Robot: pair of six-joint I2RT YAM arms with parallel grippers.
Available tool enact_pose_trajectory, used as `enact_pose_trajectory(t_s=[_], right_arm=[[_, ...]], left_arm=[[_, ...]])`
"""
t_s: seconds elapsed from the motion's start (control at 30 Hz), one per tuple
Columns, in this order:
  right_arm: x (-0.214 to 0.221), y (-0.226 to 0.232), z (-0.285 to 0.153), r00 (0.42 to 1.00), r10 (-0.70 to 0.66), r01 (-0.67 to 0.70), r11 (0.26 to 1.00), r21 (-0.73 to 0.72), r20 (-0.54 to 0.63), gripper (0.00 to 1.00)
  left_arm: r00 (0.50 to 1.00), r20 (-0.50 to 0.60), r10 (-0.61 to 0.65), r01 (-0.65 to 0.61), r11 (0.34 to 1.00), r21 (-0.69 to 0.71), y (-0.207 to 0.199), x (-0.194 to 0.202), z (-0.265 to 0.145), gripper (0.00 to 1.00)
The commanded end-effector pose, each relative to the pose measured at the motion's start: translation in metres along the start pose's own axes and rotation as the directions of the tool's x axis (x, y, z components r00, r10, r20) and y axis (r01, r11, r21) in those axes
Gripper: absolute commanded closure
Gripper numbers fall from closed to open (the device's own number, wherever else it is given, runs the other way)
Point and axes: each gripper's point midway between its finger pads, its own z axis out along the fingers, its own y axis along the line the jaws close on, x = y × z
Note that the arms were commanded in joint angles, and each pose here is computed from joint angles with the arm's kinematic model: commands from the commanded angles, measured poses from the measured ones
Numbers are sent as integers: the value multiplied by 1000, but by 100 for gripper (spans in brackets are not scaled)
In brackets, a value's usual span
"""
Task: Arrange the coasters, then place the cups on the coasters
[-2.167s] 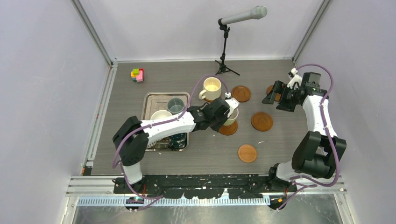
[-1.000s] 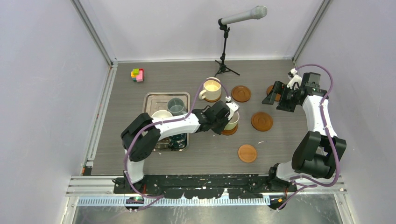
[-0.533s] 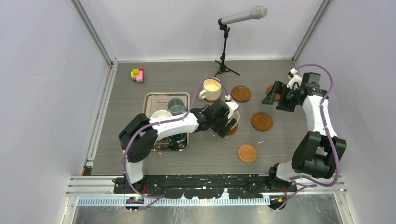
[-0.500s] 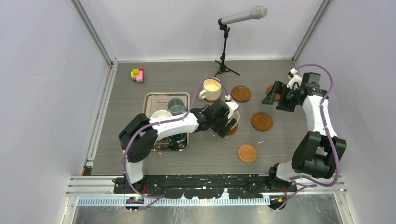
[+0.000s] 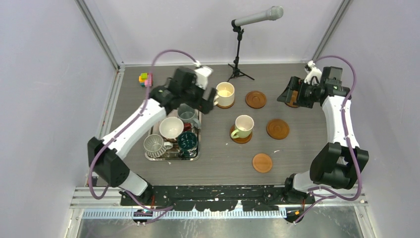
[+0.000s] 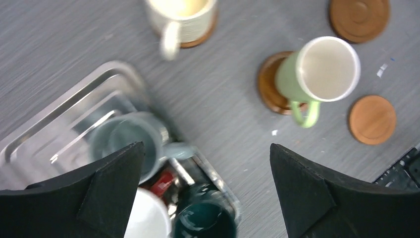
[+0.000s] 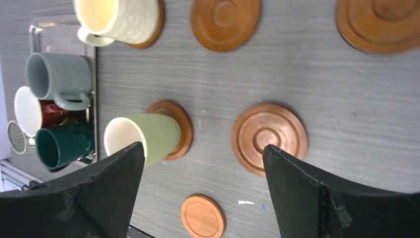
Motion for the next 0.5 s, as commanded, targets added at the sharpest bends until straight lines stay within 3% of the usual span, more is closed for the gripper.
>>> enact_pose_trajectory(t_s=[0.0,0.27,0.47], right_arm=[[-29,50,0,988,-146,149,987,-59,49,7],[-31,175,49,891,-454,447,882,-146,-17,8],[9,249,101,796,-600,579,794,-186,-83,10]], left_arm=[[995,-4,-96,96,995,-39,48,9,-46,0],[953,76,-293,303,934,-188,116,22,-101,0],[916,143,-374,399,886,-236,144,31,-129,0]])
